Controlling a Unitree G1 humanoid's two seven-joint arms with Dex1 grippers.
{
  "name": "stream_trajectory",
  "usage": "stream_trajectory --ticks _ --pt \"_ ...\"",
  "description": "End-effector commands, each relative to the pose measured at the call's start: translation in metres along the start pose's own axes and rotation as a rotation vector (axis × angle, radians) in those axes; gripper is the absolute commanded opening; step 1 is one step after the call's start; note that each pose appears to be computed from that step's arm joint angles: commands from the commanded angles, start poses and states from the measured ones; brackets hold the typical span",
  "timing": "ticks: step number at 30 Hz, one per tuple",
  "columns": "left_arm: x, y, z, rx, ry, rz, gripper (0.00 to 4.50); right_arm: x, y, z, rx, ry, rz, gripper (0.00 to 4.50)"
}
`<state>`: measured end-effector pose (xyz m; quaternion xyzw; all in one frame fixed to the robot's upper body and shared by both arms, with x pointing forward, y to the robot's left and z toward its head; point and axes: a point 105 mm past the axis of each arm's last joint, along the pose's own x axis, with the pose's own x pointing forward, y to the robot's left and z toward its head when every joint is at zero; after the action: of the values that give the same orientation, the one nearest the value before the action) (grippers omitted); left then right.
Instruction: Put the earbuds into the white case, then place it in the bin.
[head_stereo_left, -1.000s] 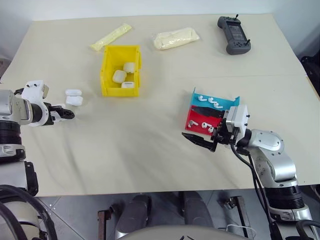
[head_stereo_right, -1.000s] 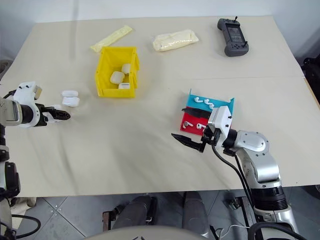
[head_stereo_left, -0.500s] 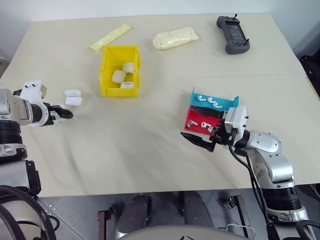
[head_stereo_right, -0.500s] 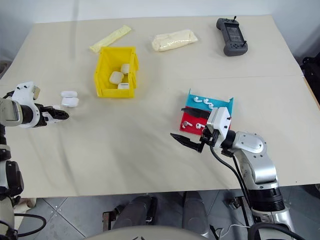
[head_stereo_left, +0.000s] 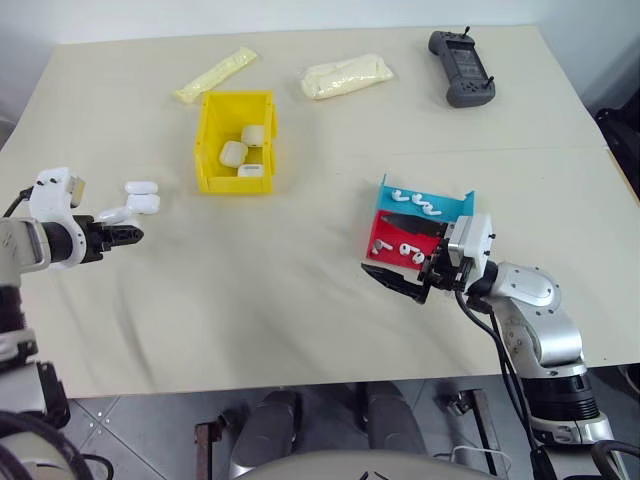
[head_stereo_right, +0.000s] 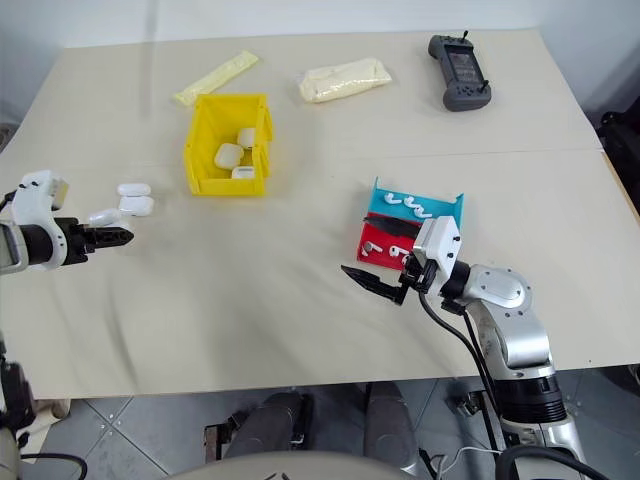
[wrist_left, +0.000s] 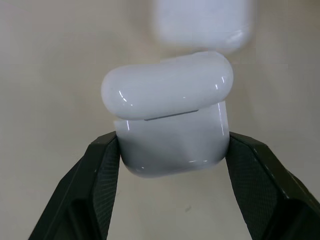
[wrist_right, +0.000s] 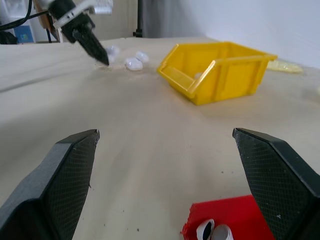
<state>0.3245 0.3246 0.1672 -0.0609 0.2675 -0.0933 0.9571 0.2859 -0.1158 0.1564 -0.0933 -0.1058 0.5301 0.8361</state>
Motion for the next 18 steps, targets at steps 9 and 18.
stream_trajectory --ticks 9,18 --pt "-0.027 -0.135 0.008 0.336 -0.704 -0.567 3.02 -0.015 -0.010 0.016 -0.048 0.038 0.007 4.50" --pt "0.003 -0.219 -0.024 0.447 -0.762 -0.897 3.02 -0.045 -0.016 0.022 -0.079 0.112 -0.118 4.50"
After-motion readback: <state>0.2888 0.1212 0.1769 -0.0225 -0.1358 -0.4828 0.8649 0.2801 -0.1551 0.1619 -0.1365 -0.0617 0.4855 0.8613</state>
